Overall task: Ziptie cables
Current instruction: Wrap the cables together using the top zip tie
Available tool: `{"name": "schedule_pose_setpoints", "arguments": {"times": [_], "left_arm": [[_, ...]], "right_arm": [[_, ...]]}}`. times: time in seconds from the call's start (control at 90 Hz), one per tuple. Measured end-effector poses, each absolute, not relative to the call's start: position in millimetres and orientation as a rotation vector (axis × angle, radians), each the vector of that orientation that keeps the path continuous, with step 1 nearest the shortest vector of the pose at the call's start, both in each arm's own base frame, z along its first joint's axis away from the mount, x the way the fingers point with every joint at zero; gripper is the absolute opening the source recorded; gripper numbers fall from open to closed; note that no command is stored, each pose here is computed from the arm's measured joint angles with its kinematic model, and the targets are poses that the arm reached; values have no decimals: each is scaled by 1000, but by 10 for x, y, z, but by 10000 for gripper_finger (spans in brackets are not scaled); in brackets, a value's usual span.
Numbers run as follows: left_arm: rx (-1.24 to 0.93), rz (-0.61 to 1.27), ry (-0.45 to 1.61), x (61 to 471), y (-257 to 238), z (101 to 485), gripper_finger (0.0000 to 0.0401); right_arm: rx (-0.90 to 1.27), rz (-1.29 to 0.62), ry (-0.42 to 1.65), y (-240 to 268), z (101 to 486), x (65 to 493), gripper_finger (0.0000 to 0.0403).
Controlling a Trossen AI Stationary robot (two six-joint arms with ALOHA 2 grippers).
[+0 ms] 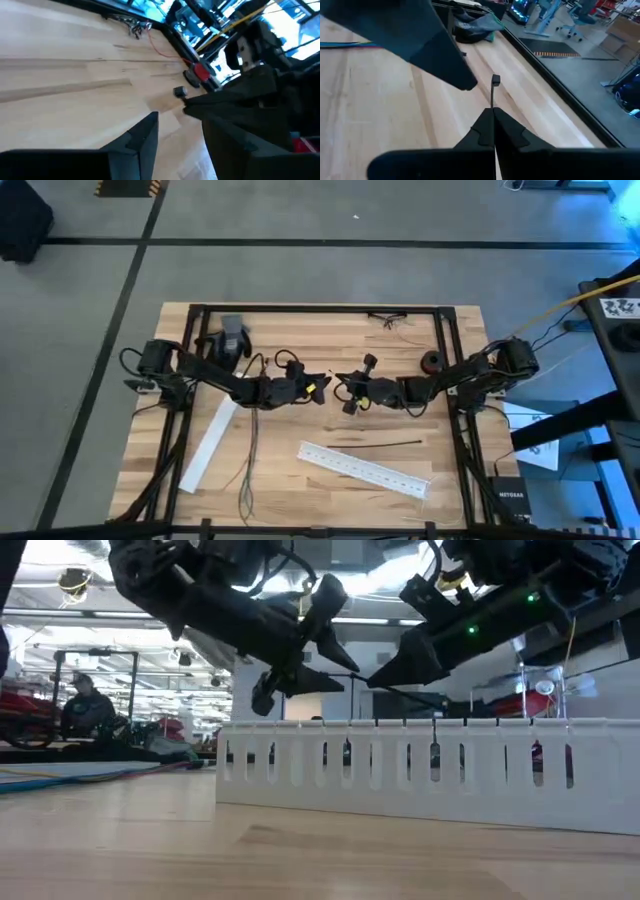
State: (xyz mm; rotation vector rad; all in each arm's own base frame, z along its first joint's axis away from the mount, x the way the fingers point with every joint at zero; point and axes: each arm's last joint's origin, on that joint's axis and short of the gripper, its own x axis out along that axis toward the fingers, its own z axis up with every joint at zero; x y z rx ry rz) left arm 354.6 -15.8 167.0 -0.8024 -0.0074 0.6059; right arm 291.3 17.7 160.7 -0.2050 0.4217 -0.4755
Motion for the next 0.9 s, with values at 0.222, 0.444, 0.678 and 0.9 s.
{"name": "schedule_pose_setpoints", "arguments": {"times": [0.222, 0.444, 0.678, 0.9], "left_arm": [[-748, 634, -9, 3599, -124, 1671, 147], [-580, 583, 36, 3544, -245, 1819, 137], [-334, 529, 141, 3369, -364, 2109, 124], [-126, 458, 199, 3143, -373, 2452, 123]], "right_arm": [[-187, -486, 405, 177, 1618, 2918, 0], [-182, -476, 406, 179, 1640, 2905, 0], [-81, -393, 343, 167, 1940, 2780, 0], [117, -191, 206, 37, 2281, 2671, 0]]}}
